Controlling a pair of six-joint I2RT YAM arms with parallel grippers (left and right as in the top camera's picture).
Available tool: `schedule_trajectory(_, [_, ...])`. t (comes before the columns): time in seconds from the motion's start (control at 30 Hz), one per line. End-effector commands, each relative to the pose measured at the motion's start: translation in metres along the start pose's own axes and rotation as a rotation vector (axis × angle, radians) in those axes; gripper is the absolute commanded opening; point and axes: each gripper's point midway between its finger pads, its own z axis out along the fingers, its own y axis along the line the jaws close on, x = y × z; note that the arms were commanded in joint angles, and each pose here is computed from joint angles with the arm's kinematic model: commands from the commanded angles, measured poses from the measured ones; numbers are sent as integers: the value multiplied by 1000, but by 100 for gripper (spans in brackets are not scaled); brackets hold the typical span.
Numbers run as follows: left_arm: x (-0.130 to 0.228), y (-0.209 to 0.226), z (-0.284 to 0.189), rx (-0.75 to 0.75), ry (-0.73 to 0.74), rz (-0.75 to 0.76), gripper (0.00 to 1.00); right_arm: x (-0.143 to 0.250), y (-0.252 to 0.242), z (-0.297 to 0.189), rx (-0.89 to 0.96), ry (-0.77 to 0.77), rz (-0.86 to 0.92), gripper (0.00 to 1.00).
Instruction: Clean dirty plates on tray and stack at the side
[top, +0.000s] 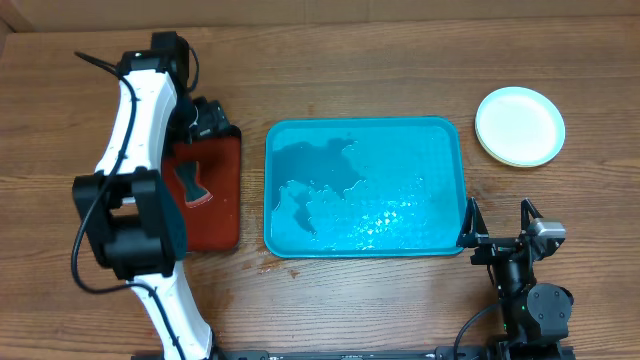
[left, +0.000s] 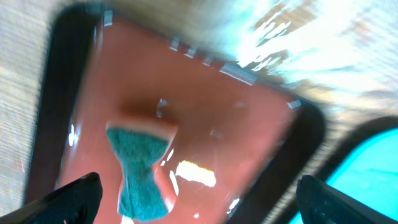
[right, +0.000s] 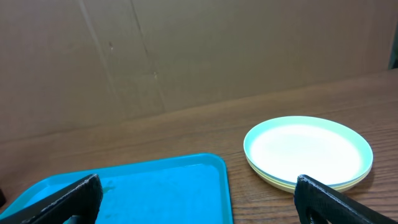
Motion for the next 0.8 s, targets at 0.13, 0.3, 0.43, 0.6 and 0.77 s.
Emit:
schedule_trajectory(0.13, [-6, -71, -131, 255, -509, 463, 100, 1, -3, 0, 13, -8, -7, 100])
schedule_trajectory(0.3, [44, -67, -148, 245, -660, 702, 100, 1, -3, 0, 13, -8, -7, 100])
schedule_trajectory(0.43, [77, -37, -136, 245, -711, 673, 100, 1, -3, 0, 13, -8, -7, 100])
schedule_trajectory(0.6, [104, 2, -133, 258, -871, 559, 100, 1, -3, 0, 13, -8, -7, 100])
schedule_trajectory(0.77, [125, 20, -134, 283, -1050, 502, 100, 1, -3, 0, 13, -8, -7, 100])
